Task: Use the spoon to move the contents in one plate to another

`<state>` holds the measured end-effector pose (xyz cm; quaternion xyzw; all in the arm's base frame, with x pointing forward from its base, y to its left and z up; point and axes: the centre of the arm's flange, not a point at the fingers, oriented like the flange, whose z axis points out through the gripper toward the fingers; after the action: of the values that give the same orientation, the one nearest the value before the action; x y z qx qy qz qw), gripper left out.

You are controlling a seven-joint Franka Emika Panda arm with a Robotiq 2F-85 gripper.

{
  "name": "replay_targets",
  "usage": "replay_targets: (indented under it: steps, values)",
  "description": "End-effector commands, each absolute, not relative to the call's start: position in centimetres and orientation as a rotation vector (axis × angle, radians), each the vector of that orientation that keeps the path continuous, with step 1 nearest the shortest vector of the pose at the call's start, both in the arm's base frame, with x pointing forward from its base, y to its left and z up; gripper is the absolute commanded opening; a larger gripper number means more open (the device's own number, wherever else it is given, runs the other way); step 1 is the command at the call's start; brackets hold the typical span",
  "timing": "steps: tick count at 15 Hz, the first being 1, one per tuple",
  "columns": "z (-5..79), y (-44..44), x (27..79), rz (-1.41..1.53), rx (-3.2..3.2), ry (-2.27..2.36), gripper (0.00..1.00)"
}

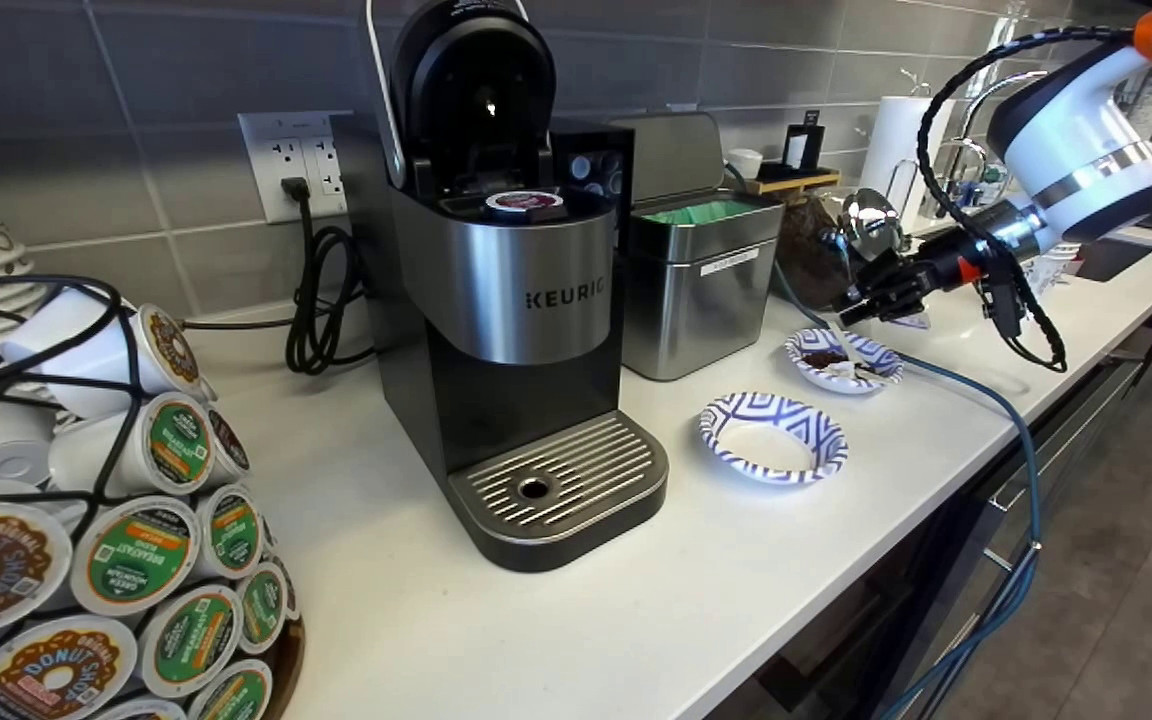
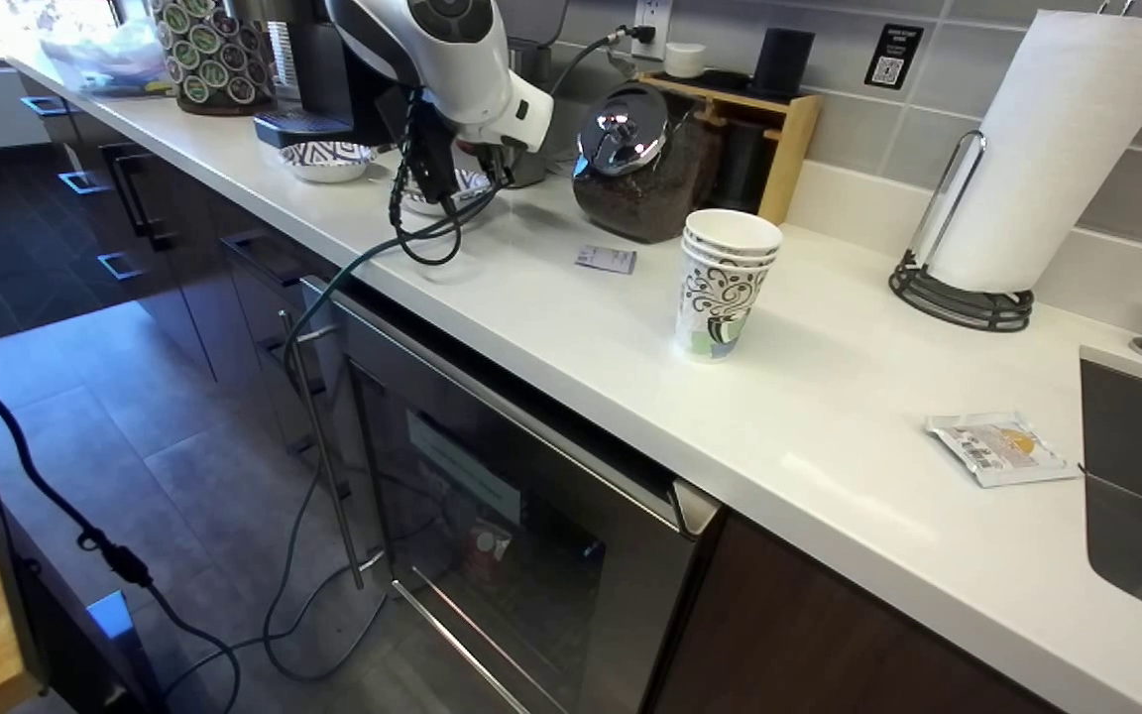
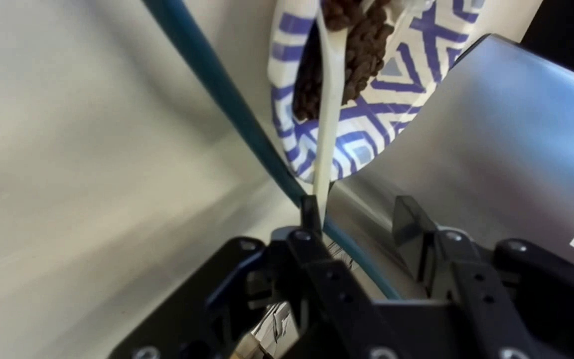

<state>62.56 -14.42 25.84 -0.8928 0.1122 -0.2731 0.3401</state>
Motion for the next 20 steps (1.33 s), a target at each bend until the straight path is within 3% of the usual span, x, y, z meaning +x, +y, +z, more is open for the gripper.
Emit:
replay_targets:
  steps: [1, 3, 7, 14, 15, 16, 17, 18, 19, 20]
  values:
    - [25.3, -13.5, 61.5, -0.7, -2.309, 0.277, 0.42]
    - [25.0, -13.5, 61.8, -0.717, -2.311, 0.276, 0.48]
    - [25.3, -13.7, 62.3, -0.742, -2.306, 0.266, 0.47]
    - [24.2, -13.9, 63.5, -0.744, -2.313, 0.268, 0.37]
    - [24.1, -13.9, 63.6, -0.744, -2.315, 0.269, 0.38]
    - [24.1, -13.9, 63.6, -0.747, -2.316, 0.271, 0.5]
    - [24.3, -13.9, 63.6, -0.751, -2.31, 0.271, 0.5]
    - [24.6, -13.9, 63.4, -0.76, -2.303, 0.268, 0.44]
    - [24.8, -14.0, 63.4, -0.769, -2.301, 0.265, 0.48]
    - [24.8, -14.0, 63.5, -0.776, -2.304, 0.262, 0.45]
